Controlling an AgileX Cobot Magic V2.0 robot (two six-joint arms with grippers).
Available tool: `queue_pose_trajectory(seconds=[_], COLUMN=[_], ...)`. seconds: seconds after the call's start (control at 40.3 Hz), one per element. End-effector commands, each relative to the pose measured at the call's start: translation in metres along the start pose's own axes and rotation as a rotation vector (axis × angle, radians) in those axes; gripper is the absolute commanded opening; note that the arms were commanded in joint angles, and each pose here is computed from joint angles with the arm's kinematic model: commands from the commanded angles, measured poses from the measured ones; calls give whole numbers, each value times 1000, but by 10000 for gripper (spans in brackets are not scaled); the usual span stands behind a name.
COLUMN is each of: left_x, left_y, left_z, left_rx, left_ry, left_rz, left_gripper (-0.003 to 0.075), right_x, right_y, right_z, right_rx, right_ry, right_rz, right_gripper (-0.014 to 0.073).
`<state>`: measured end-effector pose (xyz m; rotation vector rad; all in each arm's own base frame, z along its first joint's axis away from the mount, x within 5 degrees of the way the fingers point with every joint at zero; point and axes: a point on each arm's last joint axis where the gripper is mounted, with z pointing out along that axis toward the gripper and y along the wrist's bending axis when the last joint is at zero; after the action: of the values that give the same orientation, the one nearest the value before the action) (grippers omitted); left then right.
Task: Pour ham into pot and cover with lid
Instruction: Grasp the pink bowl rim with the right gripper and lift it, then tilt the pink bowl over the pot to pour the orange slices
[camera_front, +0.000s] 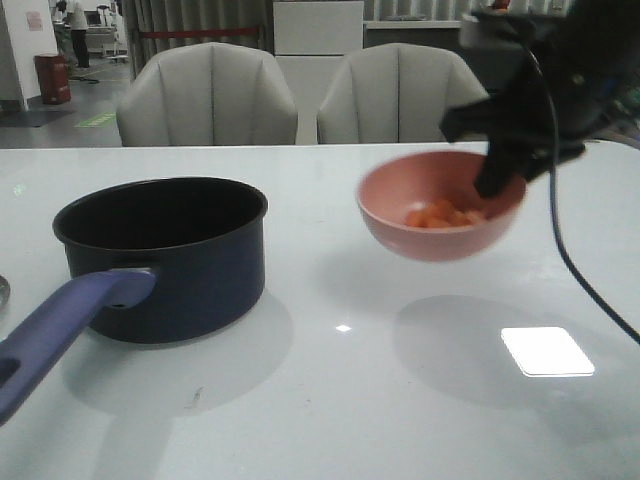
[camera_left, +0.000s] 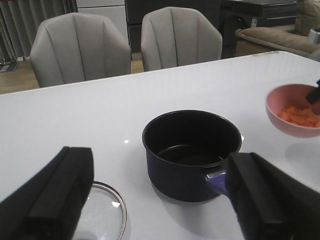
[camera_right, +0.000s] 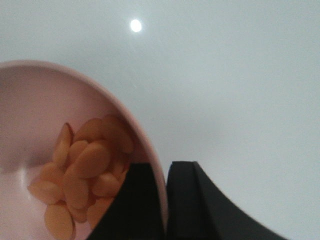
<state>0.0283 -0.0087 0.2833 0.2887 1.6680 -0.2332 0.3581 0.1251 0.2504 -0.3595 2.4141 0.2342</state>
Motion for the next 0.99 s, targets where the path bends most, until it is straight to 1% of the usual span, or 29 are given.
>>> queue_pose_trajectory(seconds=[0.0, 0.124, 0.223, 0.372, 0.422, 0.446, 0.57, 0.694, 0.769, 0.918, 0.967], left_x=[-15, -15, -15, -15, -15, -15, -15, -15, -15, -15, -15], left_y=[0, 0, 0, 0, 0, 0, 0, 0, 0, 0, 0], left_z=[-2, -2, -2, -2, -2, -2, -2, -2, -2, -2, -2], left_rx=[13, 13, 13, 13, 13, 13, 13, 13, 13, 13, 13], left_ry=[-94, -94, -94, -94, -94, -94, -94, -94, -94, -94, -94], left_rz=[-16, -16, -16, -16, -16, -16, -16, -16, -16, -16, -16], left_gripper=[571, 571, 571, 571, 571, 571, 571, 571, 571, 571, 571], right_x=[-43, -57, -63, -63, -62, -62, -56, -48, -44, -36, -33], right_y=[30, 60, 78, 95, 100, 102, 112, 127, 136, 154, 159], right_z=[-41, -49, -54, -53, -48, -46, -27, -15, -13, -8, -3], right_rx=[-48, -103, -136, -160, -167, -170, -165, -108, -49, 112, 177], right_ry=[-301, -515, -707, -981, -1039, -1062, -1093, -1097, -1114, -1178, -1200], right_rz=[-70, -108, -123, -191, -219, -233, -320, -468, -555, -759, -848], right_gripper=[148, 148, 148, 148, 148, 148, 148, 138, 138, 138, 138])
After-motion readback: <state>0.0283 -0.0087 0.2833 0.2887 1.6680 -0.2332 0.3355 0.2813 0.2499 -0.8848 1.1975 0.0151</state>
